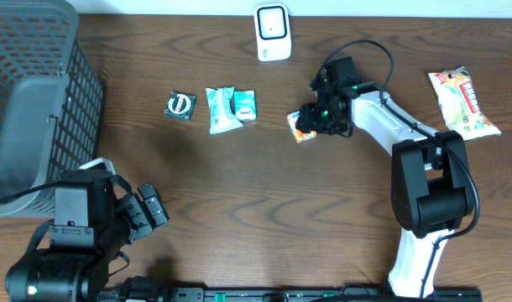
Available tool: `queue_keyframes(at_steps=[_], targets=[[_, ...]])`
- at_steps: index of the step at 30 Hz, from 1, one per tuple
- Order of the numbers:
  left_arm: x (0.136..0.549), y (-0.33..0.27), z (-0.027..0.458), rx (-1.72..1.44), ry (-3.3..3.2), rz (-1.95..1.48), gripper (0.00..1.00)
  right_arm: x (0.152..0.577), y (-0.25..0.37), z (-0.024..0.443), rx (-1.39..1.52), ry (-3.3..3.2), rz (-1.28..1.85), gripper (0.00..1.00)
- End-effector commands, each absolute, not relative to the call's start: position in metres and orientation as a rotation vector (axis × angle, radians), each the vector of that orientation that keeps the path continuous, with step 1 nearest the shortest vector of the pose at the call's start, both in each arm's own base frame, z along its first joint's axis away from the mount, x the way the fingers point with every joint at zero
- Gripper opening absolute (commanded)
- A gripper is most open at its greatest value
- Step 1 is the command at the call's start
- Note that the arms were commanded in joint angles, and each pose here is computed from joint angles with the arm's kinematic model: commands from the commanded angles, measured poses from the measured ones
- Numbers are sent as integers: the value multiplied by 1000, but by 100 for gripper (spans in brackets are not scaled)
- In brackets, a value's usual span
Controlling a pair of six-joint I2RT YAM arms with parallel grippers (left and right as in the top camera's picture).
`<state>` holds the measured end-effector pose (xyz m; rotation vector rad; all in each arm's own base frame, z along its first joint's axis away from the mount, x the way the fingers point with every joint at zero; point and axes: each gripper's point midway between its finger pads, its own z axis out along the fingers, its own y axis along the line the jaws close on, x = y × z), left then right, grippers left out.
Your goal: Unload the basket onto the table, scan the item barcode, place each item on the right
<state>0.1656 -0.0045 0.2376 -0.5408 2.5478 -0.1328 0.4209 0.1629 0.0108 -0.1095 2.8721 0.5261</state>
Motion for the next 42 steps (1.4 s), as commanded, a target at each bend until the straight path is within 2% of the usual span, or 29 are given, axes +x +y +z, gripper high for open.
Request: queue_keyframes(at_steps=[1,5,7,13,17,32,42], targets=[[165,-4,238,-547,2548,-128,98,412,160,7,-111,2886,520,49],[165,-4,238,-547,2548,-128,98,412,160,7,-111,2887,520,29],[165,-4,238,-547,2548,-128,98,411,160,7,-110,2890,520,25],[165,-4,238,-547,2548,-128,98,406,158,5,-105,2915,516,1],[165,-4,238,-547,2548,-128,98,398,162,7,-98,2944,586,1],[165,-4,238,-547,2548,-128,98,387,192,83,-197,2628,1534,1],[165,-4,238,-547,2548,-128,98,377,207,124,-309,2387,1860,1]])
